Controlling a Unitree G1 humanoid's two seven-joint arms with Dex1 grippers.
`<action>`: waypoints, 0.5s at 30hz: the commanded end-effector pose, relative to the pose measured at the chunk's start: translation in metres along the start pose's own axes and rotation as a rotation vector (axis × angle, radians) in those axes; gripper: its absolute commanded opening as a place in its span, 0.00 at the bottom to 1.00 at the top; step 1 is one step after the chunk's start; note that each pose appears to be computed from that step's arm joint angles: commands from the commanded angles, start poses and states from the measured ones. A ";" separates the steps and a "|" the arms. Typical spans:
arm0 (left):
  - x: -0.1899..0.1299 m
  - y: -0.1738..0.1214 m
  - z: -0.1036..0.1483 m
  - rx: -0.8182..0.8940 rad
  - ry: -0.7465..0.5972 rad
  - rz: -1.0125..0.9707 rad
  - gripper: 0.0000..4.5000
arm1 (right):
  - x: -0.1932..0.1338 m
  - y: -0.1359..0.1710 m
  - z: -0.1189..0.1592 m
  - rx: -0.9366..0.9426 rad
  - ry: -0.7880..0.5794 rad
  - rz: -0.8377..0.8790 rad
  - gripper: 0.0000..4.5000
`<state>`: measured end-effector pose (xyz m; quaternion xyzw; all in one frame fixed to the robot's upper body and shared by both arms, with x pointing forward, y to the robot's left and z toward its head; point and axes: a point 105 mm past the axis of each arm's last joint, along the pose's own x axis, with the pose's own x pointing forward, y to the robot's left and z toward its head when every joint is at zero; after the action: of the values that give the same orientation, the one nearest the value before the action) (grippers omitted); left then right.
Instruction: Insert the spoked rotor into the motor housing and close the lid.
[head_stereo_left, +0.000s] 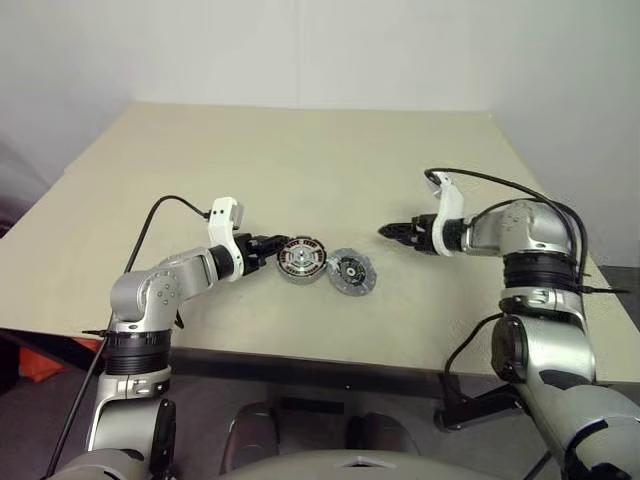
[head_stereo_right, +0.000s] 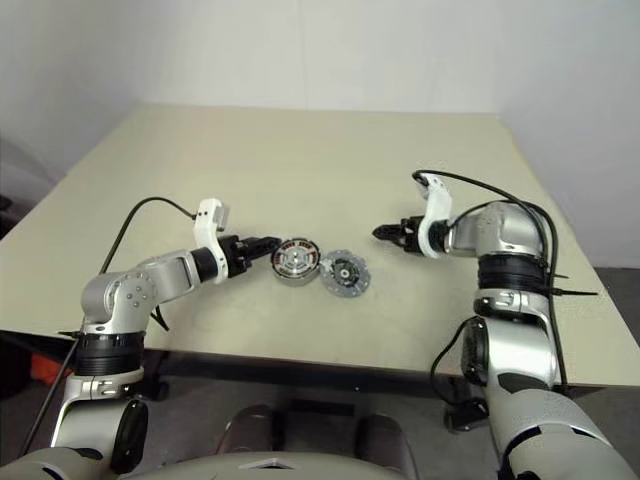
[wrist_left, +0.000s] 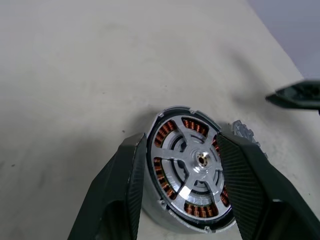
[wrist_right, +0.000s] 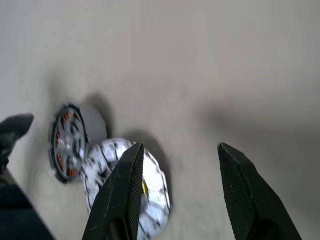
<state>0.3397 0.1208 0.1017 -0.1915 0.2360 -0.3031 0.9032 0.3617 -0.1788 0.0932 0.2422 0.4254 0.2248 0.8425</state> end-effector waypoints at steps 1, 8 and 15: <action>-0.003 -0.003 0.008 0.026 -0.032 -0.010 0.53 | -0.010 0.002 -0.010 0.044 0.014 0.077 0.58; -0.005 -0.002 0.005 0.024 -0.025 -0.004 0.53 | -0.014 -0.009 -0.033 0.115 0.053 0.160 0.58; -0.007 0.000 0.005 0.028 -0.020 0.004 0.53 | -0.007 -0.021 -0.055 0.130 0.096 0.173 0.58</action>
<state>0.3364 0.1247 0.0950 -0.1915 0.2459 -0.2970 0.9026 0.3227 -0.1905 0.0655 0.3190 0.4420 0.2755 0.7918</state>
